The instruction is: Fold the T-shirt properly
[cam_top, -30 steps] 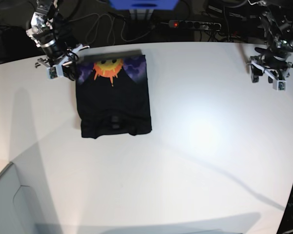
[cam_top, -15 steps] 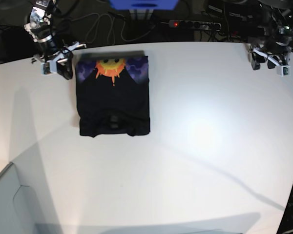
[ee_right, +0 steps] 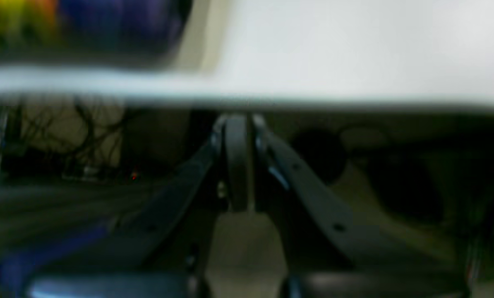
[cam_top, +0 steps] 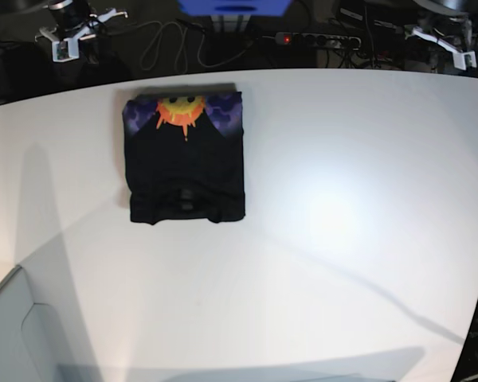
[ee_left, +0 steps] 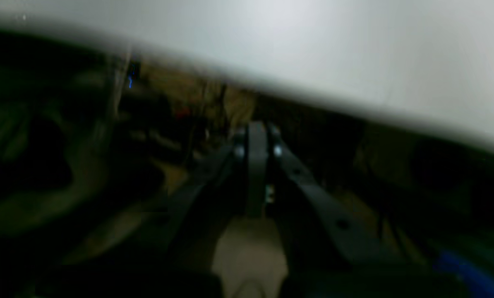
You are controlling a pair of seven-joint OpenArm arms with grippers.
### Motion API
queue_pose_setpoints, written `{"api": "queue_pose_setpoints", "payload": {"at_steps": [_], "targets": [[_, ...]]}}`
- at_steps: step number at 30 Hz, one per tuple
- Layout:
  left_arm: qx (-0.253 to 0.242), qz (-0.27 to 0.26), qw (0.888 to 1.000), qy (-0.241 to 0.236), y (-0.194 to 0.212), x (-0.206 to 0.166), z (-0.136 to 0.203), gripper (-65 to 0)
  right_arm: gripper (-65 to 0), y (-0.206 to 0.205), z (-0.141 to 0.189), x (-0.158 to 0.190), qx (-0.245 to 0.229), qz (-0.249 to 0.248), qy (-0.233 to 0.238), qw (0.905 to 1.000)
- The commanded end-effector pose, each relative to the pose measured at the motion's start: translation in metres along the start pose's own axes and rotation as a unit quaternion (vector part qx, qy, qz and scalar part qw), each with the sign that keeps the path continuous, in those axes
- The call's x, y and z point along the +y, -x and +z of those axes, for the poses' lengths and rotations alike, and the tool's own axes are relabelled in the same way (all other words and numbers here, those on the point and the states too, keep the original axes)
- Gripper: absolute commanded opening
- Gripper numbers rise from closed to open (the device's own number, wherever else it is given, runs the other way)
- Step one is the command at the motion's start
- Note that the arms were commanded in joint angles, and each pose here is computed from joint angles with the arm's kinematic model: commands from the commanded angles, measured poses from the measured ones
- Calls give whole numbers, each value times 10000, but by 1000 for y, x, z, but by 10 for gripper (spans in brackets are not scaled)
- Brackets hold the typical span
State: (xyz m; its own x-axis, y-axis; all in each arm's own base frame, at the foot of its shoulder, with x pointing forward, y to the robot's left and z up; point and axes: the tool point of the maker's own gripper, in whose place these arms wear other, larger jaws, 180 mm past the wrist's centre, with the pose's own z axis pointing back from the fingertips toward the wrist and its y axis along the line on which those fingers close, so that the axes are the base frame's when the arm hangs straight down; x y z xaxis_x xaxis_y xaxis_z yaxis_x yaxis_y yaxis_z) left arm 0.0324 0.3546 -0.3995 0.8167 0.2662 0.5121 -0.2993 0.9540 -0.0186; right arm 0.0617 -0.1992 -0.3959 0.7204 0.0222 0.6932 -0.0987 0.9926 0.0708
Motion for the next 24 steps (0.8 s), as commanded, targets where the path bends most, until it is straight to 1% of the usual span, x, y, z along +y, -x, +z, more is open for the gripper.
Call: {"api": "queue_pose_setpoints", "payload": {"at_steps": [1, 4, 6, 8, 9, 10, 12, 14, 16, 18, 20, 21, 23, 24], "targets": [[-79, -68, 9999, -59, -4, 7, 7, -650, -650, -1, 6, 0, -114, -71, -12, 9999], [279, 151, 9995, -87, 31, 7, 12, -650, -650, 31, 10, 6, 239, -420, -9, 9988], [549, 304, 9979, -136, 56, 8, 13, -650, -650, 58, 10, 7, 520, -683, -13, 9963], [967, 352, 9945, -199, 86, 9, 7, -650, -650, 92, 8, 11, 869, -1024, -40, 9909], [1186, 378, 9920, -205, 102, 8, 3, -650, -650, 106, 1, 16, 996, -1197, -117, 9877], [1264, 426, 9909, -179, 111, 6, -5, -650, -650, 122, -3, 17, 1180, -1303, -191, 9842], [1204, 613, 9908, -104, 128, 0, -20, -650, -650, 153, -13, 22, 1542, -1506, -394, 9757], [1068, 812, 9910, 22, 146, -11, -38, -650, -650, 179, -26, 32, 1880, -1714, -628, 9651], [1015, 916, 9904, 206, 166, -29, -55, -650, -650, 196, -39, 39, 2022, -1915, -762, 9574], [1031, 889, 9900, 367, 183, -44, -73, -650, -650, 204, -53, 51, 1934, -2153, -850, 9534], [1292, 890, 9860, 557, 206, -61, -85, -650, -650, 213, -63, 53, 1883, -2234, -721, 9536], [1408, 926, 9837, 626, 215, -69, -90, -650, -650, 218, -66, 53, 1915, -2154, -649, 9554], [1492, 925, 9817, 731, 222, -78, -100, -650, -650, 227, -75, 58, 1969, -1884, -543, 9606], [1475, 963, 9813, 775, 223, -84, -105, -650, -650, 232, -78, 61, 2007, -1671, -499, 9640]]}}
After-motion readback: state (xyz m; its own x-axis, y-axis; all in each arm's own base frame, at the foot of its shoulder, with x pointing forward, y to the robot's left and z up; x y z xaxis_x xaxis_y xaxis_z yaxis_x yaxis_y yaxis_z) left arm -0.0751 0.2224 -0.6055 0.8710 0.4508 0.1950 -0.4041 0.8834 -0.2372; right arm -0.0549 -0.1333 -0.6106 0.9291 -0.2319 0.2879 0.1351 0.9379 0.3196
